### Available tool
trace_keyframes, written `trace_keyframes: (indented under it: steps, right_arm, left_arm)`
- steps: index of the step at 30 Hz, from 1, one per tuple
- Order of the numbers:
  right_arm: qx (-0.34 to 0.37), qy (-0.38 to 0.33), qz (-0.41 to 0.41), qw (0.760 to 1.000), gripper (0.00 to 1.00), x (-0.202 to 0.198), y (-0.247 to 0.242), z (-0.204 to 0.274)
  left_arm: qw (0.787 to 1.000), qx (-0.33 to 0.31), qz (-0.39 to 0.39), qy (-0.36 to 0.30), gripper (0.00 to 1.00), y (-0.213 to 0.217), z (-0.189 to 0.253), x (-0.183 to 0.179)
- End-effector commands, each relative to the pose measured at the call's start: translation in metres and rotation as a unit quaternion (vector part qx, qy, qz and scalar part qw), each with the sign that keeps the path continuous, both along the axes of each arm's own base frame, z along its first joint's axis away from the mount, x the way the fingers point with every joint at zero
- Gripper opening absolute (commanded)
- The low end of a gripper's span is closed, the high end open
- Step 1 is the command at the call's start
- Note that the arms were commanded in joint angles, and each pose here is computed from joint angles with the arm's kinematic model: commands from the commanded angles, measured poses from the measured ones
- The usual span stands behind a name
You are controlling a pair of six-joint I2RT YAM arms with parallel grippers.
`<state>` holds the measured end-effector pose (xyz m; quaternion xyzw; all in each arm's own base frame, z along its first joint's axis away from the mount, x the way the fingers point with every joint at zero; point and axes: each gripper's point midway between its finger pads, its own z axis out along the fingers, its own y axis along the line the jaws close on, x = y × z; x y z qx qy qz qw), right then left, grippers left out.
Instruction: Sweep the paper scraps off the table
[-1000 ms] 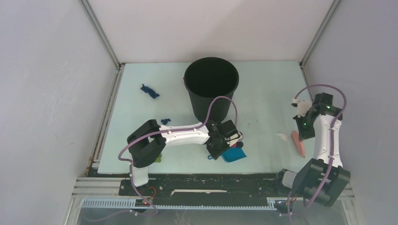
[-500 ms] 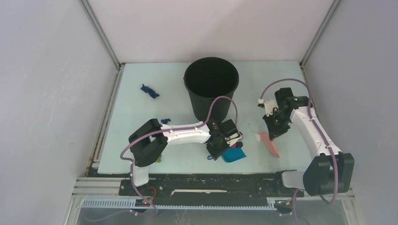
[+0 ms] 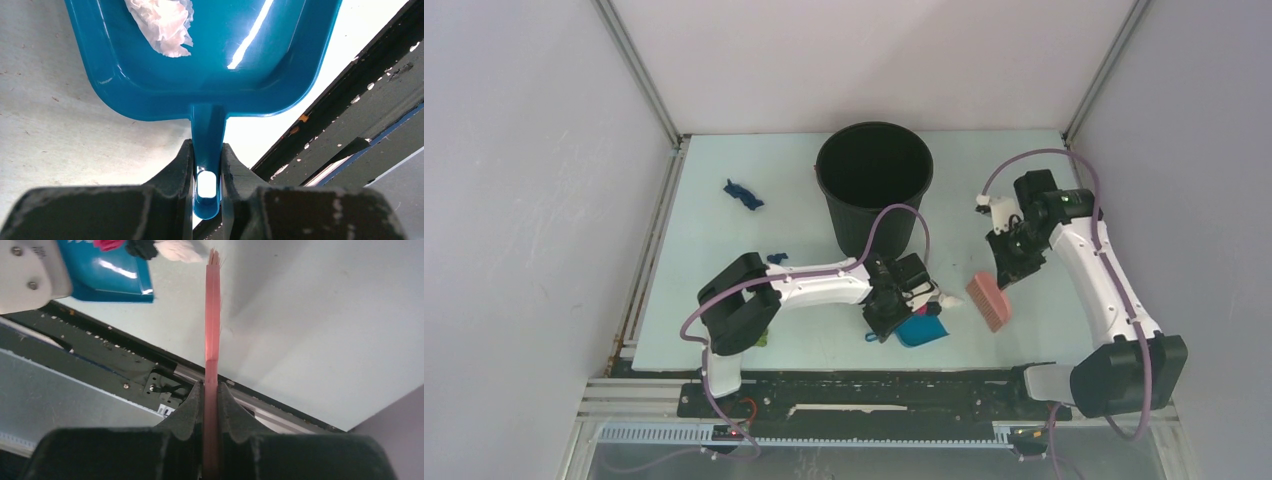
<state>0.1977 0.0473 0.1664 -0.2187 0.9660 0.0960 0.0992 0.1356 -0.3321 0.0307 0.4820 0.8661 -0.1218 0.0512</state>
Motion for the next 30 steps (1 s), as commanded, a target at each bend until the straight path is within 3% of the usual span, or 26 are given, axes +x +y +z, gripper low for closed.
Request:
trace_keyframes:
  steps: [1, 7, 12, 18, 30]
  right_arm:
    - [-0.038, -0.032, -0.015, 0.999, 0.00, 0.016, -0.019, 0.008]
    - [-0.069, -0.131, -0.037, 0.988, 0.00, 0.081, -0.021, 0.019]
    - [-0.040, -0.129, -0.007, 0.991, 0.00, 0.103, 0.019, 0.001]
    - [0.035, -0.060, 0.066, 0.995, 0.00, 0.074, 0.080, -0.020]
    - [0.128, -0.013, 0.117, 0.985, 0.00, 0.022, 0.110, -0.017]
  left_arm:
    - [1.000, -0.014, 0.009, 0.012, 0.00, 0.002, 0.021, -0.001]
    - [0.999, 0.007, 0.041, 0.029, 0.00, 0.018, 0.017, 0.001]
    - [0.999, 0.018, 0.040, 0.031, 0.00, 0.024, 0.013, 0.003]
    - [0.998, 0.024, 0.043, 0.031, 0.00, 0.024, 0.007, 0.005]
    - [0.998, 0.005, 0.048, 0.040, 0.00, 0.016, 0.012, 0.009]
